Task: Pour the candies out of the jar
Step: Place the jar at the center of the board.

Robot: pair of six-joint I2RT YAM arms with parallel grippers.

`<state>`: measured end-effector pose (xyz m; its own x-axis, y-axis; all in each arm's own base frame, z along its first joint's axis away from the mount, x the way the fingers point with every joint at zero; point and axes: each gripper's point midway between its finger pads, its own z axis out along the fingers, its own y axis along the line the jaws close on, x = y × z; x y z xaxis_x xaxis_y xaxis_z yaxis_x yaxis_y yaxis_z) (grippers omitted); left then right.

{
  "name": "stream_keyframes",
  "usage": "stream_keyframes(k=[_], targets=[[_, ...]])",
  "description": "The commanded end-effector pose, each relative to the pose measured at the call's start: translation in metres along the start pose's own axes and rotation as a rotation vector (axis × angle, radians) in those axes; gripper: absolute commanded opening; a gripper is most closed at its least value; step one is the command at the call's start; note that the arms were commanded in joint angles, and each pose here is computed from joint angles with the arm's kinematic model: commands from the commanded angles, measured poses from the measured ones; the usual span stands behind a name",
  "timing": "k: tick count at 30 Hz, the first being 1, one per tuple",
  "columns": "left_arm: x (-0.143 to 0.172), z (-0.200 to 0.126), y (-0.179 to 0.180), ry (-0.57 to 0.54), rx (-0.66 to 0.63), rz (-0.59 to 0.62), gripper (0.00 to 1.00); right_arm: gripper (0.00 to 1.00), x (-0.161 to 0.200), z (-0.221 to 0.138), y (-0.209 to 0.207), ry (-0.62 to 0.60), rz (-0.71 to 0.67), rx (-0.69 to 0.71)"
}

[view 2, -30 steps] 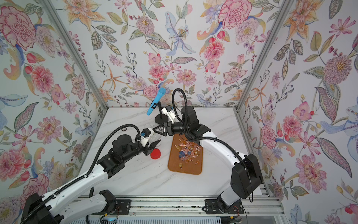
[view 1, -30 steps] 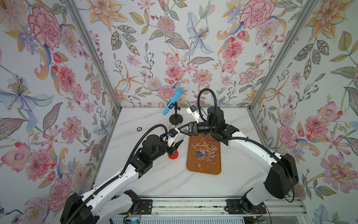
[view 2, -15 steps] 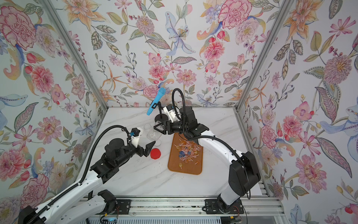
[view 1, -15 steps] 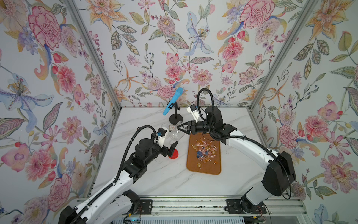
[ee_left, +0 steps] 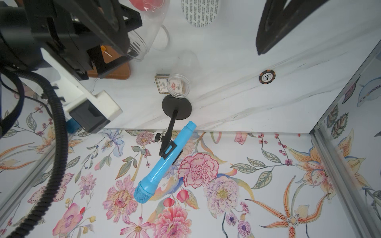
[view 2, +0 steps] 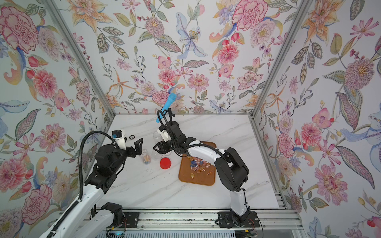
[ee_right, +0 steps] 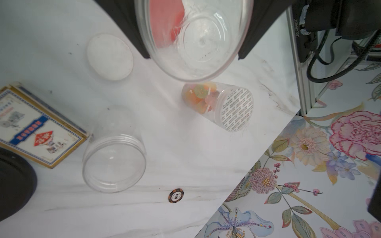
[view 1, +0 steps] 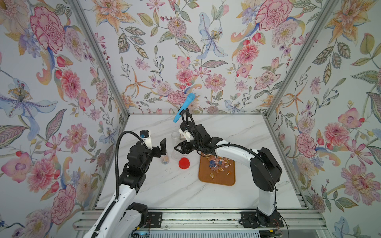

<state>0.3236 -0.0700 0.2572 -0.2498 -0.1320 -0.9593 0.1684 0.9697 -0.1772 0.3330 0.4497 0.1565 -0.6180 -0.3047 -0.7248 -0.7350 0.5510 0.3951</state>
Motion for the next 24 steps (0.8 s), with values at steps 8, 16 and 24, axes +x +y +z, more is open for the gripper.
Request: stream_keyframes(k=[8,16,24], targets=[[0.005,0.005,0.025,-0.003,-0.009,-0.116,0.99,0.56,-0.026,0.036,-0.03,-0.08,-0.239,0.289],[0.001,0.0,0.04,-0.04,-0.048,-0.146,0.99,0.58,-0.025,0.067,-0.036,-0.066,-0.264,0.289],[0.0,-0.002,0.05,-0.061,-0.064,-0.178,0.99,0.65,-0.018,0.086,-0.04,-0.039,-0.272,0.311]])
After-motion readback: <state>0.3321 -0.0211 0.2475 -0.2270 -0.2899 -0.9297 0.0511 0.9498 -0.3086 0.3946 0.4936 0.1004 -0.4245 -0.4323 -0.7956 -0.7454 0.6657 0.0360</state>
